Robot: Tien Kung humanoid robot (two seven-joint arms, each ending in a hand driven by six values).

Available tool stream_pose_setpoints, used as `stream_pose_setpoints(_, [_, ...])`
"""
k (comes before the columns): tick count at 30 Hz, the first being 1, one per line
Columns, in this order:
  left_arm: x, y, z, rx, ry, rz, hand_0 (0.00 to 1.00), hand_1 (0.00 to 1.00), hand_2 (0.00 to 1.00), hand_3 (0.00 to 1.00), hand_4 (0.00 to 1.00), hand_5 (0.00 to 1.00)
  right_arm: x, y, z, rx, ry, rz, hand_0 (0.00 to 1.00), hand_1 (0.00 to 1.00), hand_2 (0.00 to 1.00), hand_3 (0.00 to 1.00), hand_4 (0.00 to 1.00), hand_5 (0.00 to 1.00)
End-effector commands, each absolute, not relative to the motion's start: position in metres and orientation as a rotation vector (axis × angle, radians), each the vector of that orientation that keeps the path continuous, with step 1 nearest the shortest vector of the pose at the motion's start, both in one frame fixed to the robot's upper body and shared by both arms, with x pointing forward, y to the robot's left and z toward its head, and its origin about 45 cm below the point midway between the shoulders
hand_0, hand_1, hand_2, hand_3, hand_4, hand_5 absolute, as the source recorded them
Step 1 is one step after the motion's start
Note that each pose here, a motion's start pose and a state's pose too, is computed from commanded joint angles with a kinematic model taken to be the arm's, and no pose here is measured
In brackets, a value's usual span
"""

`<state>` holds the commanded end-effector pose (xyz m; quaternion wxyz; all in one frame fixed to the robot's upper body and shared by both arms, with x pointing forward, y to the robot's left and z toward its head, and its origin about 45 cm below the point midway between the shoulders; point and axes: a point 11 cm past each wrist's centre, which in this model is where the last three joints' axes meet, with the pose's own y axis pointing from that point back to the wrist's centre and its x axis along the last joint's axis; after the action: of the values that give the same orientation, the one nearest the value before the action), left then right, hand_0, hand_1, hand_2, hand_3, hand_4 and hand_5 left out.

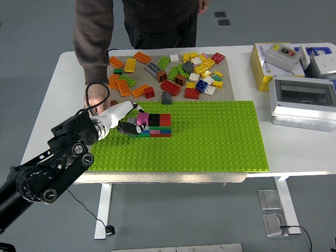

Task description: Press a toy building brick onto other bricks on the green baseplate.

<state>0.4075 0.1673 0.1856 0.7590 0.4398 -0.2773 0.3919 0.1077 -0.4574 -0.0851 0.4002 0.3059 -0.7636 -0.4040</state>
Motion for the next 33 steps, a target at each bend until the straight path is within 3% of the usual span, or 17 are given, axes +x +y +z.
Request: stream_pose_setpoints(33, [0.405, 0.169, 0.175, 0.948, -0.606, 0.86, 0.998, 0.954, 0.949, 0.581, 0.482, 0.25, 0.108, -0.457, -0.085, 0.776, -1.931, -1.021, 0.707, 0.7, 0.71, 0.708, 0.403, 0.817])
